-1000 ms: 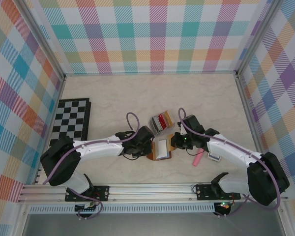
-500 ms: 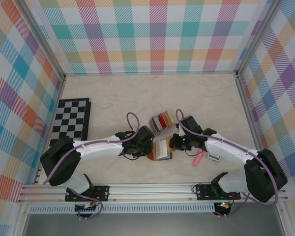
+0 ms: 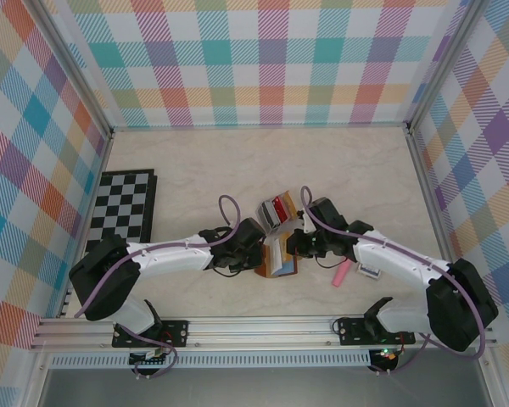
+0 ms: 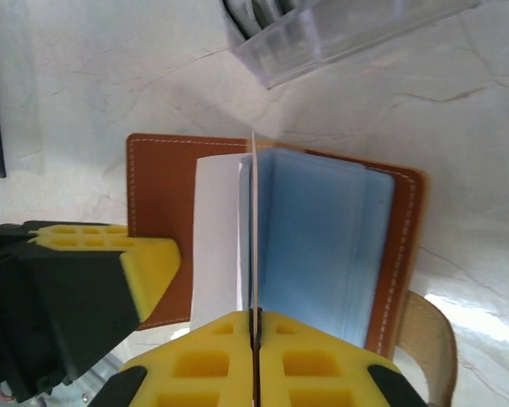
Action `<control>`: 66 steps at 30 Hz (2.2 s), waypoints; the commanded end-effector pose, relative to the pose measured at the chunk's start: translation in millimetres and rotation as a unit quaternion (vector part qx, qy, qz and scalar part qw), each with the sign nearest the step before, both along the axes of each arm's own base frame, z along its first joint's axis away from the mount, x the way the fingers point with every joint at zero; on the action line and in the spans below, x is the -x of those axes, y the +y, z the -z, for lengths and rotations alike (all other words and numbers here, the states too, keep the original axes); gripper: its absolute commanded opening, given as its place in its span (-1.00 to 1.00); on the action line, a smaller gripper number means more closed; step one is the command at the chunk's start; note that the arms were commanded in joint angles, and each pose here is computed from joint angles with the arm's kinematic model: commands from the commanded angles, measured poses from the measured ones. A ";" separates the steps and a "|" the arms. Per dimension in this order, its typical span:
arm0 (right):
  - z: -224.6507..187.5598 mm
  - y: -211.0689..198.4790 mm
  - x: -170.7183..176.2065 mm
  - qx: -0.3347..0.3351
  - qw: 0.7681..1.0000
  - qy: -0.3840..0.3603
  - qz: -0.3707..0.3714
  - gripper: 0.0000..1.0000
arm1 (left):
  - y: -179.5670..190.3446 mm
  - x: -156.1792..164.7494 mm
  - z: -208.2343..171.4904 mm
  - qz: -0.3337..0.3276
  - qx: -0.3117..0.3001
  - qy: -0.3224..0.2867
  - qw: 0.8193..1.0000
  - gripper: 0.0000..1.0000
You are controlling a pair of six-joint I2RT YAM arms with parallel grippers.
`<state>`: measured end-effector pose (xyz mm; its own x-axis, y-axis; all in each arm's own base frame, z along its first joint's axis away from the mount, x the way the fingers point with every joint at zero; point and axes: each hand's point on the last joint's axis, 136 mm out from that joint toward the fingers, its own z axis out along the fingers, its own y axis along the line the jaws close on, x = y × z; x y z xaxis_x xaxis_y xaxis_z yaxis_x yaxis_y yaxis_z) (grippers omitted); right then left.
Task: Put the credit cards into the card holder
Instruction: Flip over the card slot in the card holder.
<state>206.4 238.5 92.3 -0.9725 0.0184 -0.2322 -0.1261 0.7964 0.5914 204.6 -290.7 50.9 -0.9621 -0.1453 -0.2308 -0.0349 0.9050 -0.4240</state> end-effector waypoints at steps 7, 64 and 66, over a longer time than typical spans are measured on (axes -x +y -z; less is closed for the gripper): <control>4.0 22.4 3.3 -0.017 1.000 0.009 -0.011 -0.85 | 1.0 0.7 3.9 -0.001 0.010 -0.002 1.000 -1.00; 66.7 8.3 17.1 0.072 0.994 0.075 0.026 -0.91 | 22.3 3.2 11.2 -0.024 -0.004 -0.019 1.000 -0.75; 69.8 6.1 18.1 0.076 0.994 0.077 0.029 -0.91 | 28.6 2.7 7.7 -0.032 -0.010 -0.026 0.999 -0.55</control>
<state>195.1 257.1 40.7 -0.9922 0.0308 -0.1205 -0.0394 0.8413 0.5391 202.8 -279.2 40.5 -0.9481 -0.1751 -0.2655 -0.0409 0.8949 -0.4443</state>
